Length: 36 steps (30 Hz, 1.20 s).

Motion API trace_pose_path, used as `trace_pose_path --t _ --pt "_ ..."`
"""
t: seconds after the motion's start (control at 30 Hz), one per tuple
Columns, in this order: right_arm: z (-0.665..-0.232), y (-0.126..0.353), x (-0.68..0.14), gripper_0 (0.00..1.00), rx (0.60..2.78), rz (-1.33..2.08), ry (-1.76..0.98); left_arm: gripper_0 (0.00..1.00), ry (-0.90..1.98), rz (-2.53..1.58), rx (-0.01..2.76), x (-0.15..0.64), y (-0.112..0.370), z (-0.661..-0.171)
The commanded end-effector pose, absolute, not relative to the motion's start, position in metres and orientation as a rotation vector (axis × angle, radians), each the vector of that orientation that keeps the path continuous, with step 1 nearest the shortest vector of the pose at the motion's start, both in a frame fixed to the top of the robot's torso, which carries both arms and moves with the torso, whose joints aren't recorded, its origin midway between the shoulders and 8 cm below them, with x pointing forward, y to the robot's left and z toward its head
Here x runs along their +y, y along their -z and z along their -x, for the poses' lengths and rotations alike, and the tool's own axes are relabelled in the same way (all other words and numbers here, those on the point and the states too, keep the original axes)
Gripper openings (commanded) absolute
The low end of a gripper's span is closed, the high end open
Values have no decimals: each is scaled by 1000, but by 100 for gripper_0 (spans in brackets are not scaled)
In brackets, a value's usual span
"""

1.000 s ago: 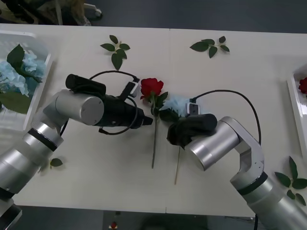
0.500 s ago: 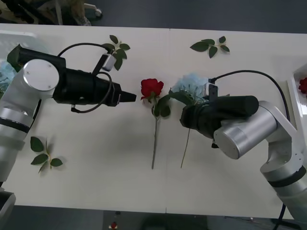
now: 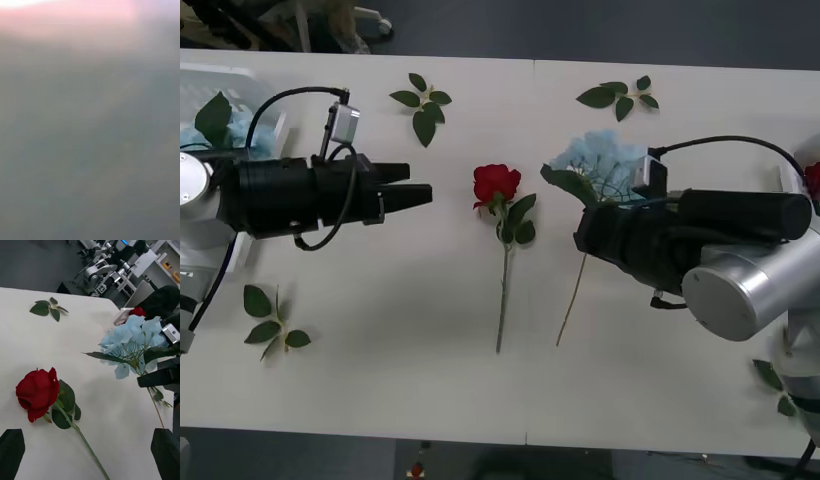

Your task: Put the red flowers into the right box and the blue flowers into the left box

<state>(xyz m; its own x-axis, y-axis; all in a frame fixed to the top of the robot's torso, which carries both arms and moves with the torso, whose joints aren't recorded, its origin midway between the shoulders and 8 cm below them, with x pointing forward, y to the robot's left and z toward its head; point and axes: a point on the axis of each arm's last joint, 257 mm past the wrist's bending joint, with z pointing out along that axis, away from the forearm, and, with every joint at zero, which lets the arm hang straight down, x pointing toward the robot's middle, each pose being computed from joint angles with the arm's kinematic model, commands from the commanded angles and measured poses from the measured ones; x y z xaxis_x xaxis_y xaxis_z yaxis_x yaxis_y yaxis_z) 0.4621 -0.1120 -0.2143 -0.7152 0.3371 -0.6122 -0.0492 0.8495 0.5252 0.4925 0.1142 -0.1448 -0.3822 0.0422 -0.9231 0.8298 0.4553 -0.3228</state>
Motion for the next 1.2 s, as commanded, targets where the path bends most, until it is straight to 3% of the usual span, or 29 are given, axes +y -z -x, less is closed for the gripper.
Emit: trace_pose_path --t 0.03,0.43,0.87,1.2 --pt "-452 173 -107 0 2181 -96 -725 99 961 -875 1660 126 121 -487" --pt "-434 109 -75 0 1959 -9 -972 99 741 -1110 1571 131 127 -484" --pt "-432 74 -51 0 1787 243 -918 99 900 -1078 1448 92 98 -468" --pt "-448 60 -9 0 1663 317 -941 99 1063 -1039 1531 61 96 -456"
